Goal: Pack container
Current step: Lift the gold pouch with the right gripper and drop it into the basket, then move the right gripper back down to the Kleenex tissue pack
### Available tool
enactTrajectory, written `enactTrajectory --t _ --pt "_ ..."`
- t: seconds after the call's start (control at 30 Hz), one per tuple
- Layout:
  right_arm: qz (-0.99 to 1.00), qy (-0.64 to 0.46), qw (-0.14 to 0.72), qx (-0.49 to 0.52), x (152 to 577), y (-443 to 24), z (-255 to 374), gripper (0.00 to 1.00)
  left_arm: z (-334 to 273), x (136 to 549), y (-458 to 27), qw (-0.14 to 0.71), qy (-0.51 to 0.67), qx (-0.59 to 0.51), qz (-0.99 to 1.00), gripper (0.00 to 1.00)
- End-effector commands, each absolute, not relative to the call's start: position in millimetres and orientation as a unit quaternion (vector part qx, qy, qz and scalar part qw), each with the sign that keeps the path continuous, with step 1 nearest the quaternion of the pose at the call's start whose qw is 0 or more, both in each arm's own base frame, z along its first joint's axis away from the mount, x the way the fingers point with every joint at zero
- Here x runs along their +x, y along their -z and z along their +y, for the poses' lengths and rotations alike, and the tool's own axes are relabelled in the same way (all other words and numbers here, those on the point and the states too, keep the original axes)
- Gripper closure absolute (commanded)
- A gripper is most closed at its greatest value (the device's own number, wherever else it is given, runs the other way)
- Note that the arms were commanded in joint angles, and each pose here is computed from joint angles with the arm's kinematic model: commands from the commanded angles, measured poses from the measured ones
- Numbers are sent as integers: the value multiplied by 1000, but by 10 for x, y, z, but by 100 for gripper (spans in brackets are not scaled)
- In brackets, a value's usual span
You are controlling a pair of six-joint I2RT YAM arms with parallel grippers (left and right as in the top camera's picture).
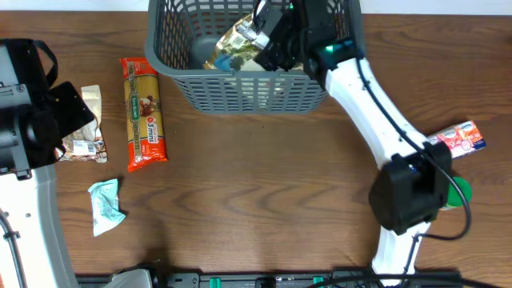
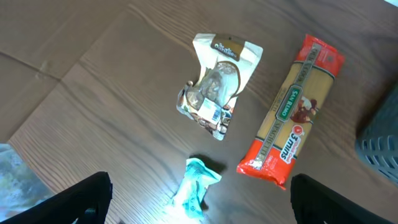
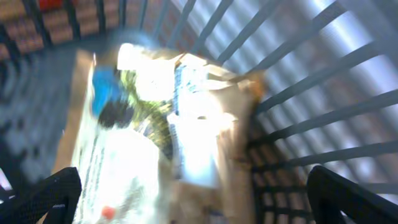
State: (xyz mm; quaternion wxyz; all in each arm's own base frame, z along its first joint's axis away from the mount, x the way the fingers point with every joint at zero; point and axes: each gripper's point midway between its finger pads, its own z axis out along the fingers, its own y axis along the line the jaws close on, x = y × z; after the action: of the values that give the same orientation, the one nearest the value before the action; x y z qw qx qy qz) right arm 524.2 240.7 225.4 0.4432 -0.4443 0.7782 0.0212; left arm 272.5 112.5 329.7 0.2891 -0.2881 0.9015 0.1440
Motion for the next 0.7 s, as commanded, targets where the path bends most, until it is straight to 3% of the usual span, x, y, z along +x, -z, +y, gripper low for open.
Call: enactTrajectory --t 0.0,0.13,0.27,0.47,0.67 --pt "747 -35 545 -379 5119 -3454 2245 1 1126 2733 -3325 290 -142 -284 903 9" --pt "773 -40 597 -212 5018 -4188 1612 1 1126 2733 -3325 290 -142 -284 903 9" --pt "806 -49 589 -6 4720 -4462 657 1 1125 2734 -3325 291 -141 -284 903 9" --pt "826 -13 439 354 3814 -3890 -635 1 1124 2734 -3325 291 -141 -284 903 9" --pt "821 46 294 487 3104 -3343 -1057 1 1063 2769 -3314 293 -122 -279 906 9"
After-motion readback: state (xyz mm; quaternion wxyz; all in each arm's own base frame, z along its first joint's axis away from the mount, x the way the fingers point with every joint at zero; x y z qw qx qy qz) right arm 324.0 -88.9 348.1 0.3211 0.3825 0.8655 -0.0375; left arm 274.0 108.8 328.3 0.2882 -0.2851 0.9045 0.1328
